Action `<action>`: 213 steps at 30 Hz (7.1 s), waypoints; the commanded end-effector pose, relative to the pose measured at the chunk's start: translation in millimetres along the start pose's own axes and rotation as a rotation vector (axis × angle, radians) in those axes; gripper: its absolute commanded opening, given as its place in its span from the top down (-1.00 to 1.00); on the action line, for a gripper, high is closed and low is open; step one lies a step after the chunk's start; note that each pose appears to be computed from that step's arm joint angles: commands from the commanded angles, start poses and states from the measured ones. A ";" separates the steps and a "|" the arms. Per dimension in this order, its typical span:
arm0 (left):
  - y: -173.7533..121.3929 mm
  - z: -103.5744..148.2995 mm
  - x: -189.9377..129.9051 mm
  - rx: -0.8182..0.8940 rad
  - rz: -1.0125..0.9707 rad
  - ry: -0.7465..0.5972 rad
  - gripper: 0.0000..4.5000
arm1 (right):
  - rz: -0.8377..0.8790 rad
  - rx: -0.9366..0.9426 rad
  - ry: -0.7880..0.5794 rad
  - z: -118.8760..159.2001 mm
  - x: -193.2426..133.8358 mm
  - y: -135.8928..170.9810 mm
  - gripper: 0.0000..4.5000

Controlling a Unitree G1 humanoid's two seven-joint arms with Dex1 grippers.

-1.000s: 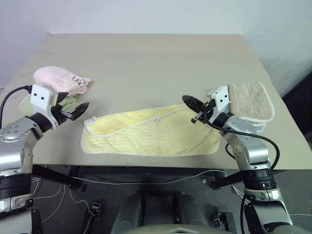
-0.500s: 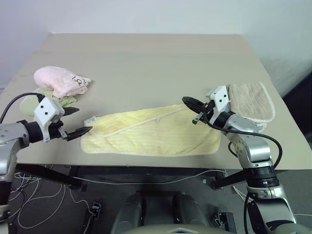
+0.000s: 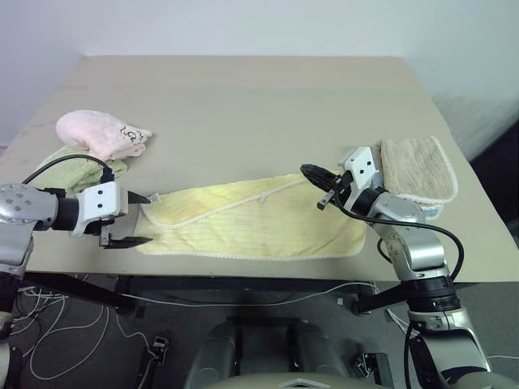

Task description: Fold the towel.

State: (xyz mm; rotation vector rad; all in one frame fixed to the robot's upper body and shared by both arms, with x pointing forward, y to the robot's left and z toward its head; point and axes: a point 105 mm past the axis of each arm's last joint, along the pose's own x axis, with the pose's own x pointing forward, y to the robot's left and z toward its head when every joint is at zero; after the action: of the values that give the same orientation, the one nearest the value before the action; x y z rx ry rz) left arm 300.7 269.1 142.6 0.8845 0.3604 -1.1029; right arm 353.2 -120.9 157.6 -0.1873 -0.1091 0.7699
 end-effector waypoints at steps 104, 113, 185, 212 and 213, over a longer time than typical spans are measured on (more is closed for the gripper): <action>162.7 53.4 -90.4 -0.242 0.941 -0.463 1.00 | -0.240 -0.680 0.067 155.9 -35.7 -169.3 0.98; 119.4 27.7 -89.5 -0.222 0.731 -0.429 1.00 | 0.076 -0.557 0.122 107.5 -64.7 -123.6 0.98; 89.4 -67.6 2.1 -0.309 0.682 0.111 0.13 | 0.170 -0.301 0.449 -20.7 -35.3 -108.8 0.43; 71.3 -33.4 -9.0 -0.327 0.634 -0.141 -1.00 | -0.050 0.512 0.097 23.1 -81.8 -15.1 -0.98; 72.6 -27.6 -9.6 -0.316 0.638 -0.170 -1.00 | -0.065 0.598 0.086 19.9 -81.0 -10.8 -0.98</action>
State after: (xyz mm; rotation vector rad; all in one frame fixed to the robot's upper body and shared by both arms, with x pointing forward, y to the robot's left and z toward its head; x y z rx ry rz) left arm 365.1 307.5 138.3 0.5482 0.1826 -0.5224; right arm 305.8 -184.4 170.1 0.2567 0.1965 0.7161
